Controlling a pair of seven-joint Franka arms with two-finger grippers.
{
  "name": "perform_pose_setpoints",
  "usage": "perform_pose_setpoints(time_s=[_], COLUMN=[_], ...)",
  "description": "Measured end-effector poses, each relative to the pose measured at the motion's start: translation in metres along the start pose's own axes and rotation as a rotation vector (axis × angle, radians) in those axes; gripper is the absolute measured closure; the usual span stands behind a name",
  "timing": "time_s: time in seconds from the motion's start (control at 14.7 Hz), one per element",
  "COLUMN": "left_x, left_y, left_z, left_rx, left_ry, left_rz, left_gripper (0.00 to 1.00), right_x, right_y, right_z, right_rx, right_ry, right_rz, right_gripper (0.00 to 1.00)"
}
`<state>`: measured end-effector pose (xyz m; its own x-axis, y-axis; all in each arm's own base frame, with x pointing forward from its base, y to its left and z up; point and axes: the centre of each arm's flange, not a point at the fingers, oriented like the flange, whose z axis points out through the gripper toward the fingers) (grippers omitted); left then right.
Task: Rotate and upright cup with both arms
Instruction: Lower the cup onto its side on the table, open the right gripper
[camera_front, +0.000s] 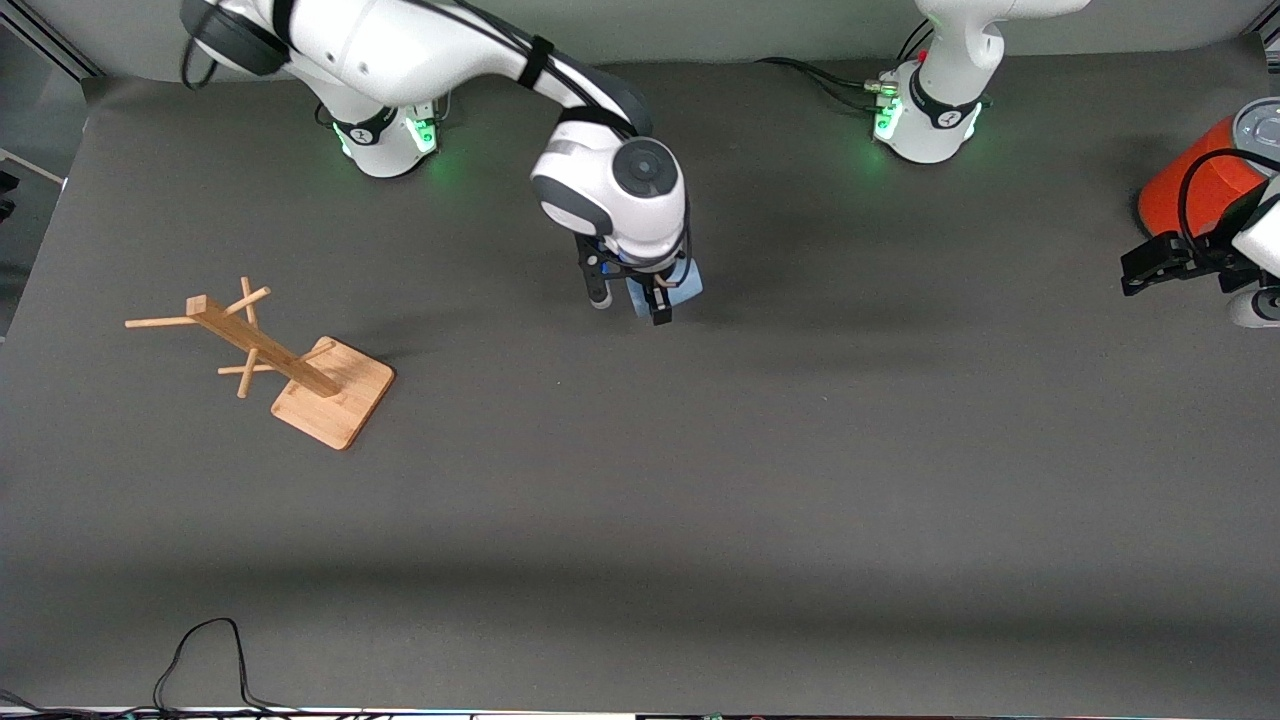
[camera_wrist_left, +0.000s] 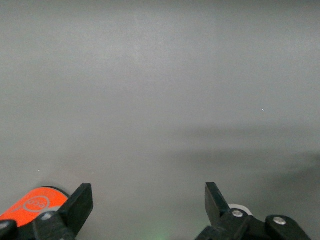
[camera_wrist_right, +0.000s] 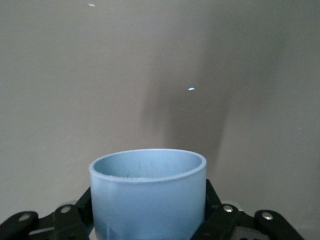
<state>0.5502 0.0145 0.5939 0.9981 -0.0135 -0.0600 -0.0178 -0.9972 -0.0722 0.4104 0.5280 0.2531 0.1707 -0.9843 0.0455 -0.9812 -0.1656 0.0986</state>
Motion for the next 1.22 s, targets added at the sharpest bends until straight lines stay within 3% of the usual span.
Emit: perform_pose_setpoints(time_s=[0.34, 0.75, 0.88, 1.22], left_x=[0.0, 0.001, 0.001, 0.003], left_y=[0.0, 0.0, 0.0, 0.0], left_z=[0.0, 0.002, 0.002, 0.003], left_rx=[0.0, 0.0, 0.0, 0.0], left_ry=[0.0, -0.003, -0.004, -0.005], left_rz=[0.0, 0.0, 0.0, 0.001], left_gripper=[0.0, 0.0, 0.0, 0.0], right_x=[-0.005, -0.003, -0.003, -0.002], right_y=[0.004, 0.005, 0.004, -0.009], right_z=[0.049, 0.074, 0.08, 0.062], right_rx=[-0.066, -0.064, -0.063, -0.04], right_ry=[0.024, 0.061, 0.067, 0.072], right_rz=[0.037, 0.047, 0.047, 0.055], right_gripper=[0.19, 0.16, 0.01, 0.0])
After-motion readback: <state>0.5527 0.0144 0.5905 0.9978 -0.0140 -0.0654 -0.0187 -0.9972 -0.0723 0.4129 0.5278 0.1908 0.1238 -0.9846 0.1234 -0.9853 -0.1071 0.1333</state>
